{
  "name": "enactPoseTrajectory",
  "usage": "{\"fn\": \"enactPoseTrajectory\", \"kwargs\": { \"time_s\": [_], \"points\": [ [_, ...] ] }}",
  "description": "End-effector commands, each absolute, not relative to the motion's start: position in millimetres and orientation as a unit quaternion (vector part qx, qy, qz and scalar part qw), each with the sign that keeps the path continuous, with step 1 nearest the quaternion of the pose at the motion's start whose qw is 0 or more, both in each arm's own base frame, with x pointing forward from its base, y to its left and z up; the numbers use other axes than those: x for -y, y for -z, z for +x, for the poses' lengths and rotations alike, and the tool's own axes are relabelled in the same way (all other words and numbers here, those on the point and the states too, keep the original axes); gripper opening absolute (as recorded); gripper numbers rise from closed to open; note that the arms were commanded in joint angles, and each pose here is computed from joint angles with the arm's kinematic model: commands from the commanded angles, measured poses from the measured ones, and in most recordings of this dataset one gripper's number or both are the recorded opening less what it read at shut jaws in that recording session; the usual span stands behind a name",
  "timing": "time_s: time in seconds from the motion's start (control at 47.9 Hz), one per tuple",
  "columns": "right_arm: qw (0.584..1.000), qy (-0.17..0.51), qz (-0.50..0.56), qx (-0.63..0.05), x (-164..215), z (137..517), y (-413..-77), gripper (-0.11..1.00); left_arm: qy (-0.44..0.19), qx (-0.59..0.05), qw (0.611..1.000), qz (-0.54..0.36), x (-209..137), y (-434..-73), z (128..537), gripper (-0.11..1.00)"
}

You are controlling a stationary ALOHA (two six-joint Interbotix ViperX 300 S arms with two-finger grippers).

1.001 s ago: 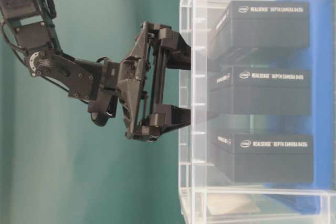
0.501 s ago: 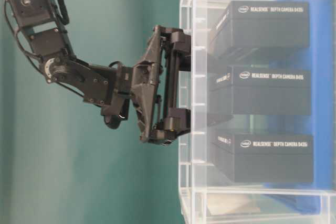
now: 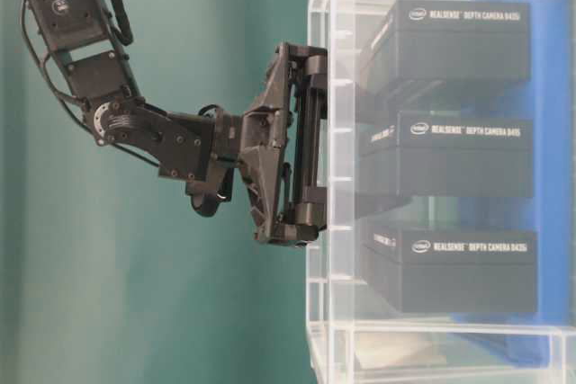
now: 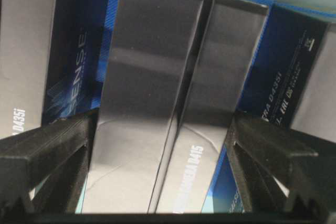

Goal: Take out the box from the case.
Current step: 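Lower the right gripper around the middle black box and close it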

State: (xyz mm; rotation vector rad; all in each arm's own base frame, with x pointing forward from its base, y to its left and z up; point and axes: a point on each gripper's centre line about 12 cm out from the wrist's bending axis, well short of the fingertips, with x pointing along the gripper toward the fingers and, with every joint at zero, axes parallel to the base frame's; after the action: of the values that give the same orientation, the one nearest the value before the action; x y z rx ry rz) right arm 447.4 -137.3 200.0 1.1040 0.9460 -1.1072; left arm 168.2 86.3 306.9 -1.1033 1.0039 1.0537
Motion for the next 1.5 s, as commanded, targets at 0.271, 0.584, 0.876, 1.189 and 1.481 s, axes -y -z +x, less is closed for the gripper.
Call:
{"fn": "enactPoseTrajectory", "kwargs": {
  "time_s": [0.271,0.584,0.876,1.189,1.481],
  "points": [
    [0.607,0.485,0.494,-0.390,137.5,446.6,-210.9,0.84,-0.457,-0.428,0.616,-0.478,-87.2,-310.9,168.1,0.99],
    [0.607,0.484,0.490,-0.395,135.3,446.3,-210.6,0.69,-0.457,-0.428,0.616,-0.478,-87.2,-310.9,168.1,0.99],
    [0.608,0.484,0.493,-0.391,135.6,447.5,-212.2,0.69,-0.457,-0.428,0.616,-0.478,-87.0,-311.1,167.7,0.99],
    [0.613,0.485,0.494,-0.380,138.0,450.9,-220.7,0.69,-0.456,-0.428,0.616,-0.479,-86.8,-311.1,167.8,0.99],
    [0.621,0.492,0.488,-0.367,141.6,450.6,-255.5,0.69,-0.456,-0.428,0.616,-0.479,-86.8,-311.1,167.8,0.99]
  ]
}}
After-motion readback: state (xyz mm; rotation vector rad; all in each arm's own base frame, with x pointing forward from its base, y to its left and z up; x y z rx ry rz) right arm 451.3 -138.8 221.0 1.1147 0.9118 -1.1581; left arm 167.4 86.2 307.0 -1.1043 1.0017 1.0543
